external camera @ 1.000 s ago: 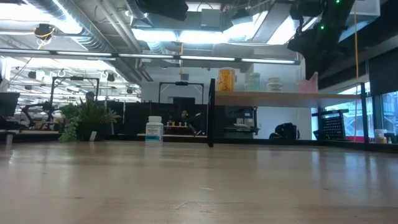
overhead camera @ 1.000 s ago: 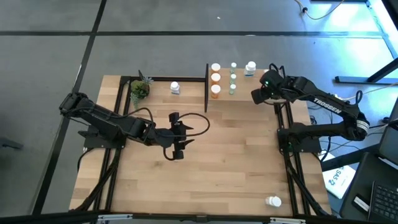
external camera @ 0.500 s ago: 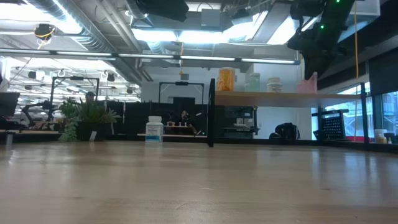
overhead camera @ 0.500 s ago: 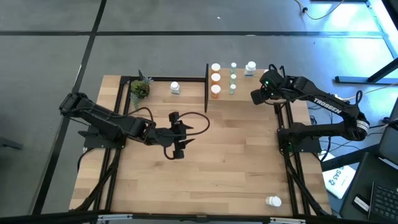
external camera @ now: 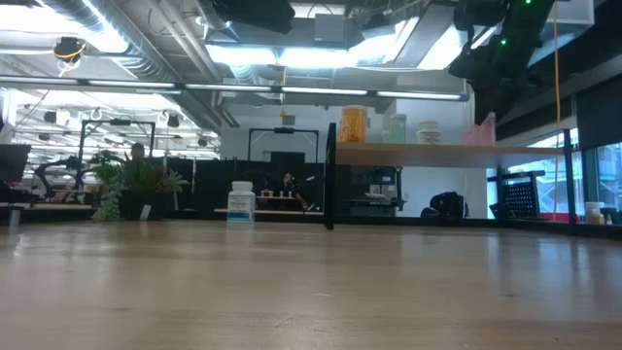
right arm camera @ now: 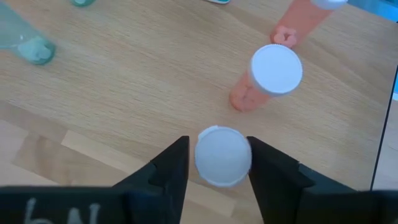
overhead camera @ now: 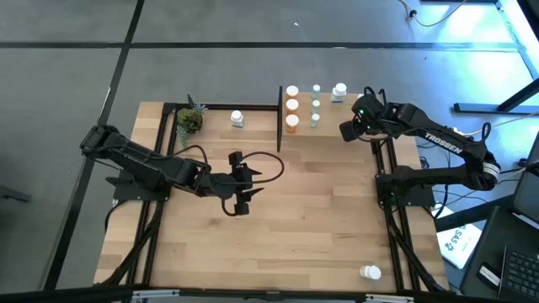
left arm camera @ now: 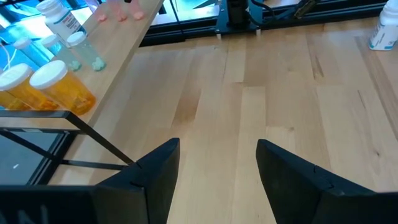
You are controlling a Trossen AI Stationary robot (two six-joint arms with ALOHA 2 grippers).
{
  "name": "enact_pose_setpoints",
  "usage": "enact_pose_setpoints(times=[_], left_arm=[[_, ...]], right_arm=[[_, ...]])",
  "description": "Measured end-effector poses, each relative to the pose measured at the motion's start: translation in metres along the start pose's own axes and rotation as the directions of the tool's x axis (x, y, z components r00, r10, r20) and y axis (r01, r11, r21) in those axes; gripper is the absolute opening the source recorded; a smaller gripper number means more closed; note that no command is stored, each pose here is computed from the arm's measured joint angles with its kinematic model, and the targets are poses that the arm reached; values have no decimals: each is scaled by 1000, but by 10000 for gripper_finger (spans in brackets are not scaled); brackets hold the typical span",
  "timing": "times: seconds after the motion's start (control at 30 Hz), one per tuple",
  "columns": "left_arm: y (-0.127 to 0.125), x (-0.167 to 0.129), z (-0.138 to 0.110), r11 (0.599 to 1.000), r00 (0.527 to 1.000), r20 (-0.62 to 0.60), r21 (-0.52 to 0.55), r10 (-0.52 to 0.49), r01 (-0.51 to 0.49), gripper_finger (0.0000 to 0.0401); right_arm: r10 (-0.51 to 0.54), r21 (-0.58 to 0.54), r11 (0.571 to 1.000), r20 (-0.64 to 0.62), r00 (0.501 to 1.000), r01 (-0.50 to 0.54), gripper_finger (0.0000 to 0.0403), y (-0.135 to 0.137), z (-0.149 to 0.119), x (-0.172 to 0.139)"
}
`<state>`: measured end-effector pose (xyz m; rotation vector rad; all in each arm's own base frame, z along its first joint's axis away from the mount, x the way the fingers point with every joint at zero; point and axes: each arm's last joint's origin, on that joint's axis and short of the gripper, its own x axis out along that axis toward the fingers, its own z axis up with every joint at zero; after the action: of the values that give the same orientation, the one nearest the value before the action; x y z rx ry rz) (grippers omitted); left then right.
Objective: Pick and place medicine bottles onto shelf by color
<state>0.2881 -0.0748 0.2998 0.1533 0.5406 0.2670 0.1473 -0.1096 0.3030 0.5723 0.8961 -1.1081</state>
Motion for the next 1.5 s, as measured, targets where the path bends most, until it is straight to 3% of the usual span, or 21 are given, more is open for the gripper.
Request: enact_pose_setpoints(times=[0.27,0.87,1.03,1.23,1.4,1.5], left_arm=[[0,0,0,1000,1000,0,0,0,0,206],[0,0,0,1000,1000,0,-2,0,0,206],[0,0,0,1000,1000,1,-2,8,-8,206],[8,4,0,999,999,-6,-17,38,-38,206],[18,9,-1,996,997,-29,-49,71,-72,206],[22,11,-4,994,994,-65,-64,84,-88,206]], right_arm=[[0,-23,1000,17,1000,0,192,1,1,0],[50,3,999,106,993,-50,192,-9,3,-26],[137,-79,989,147,980,-127,192,-11,-3,-41],[353,-249,920,192,916,-302,192,2,-12,-61],[503,-385,828,192,842,-407,192,19,-23,-77],[607,-452,746,158,779,-490,192,30,-30,-86]])
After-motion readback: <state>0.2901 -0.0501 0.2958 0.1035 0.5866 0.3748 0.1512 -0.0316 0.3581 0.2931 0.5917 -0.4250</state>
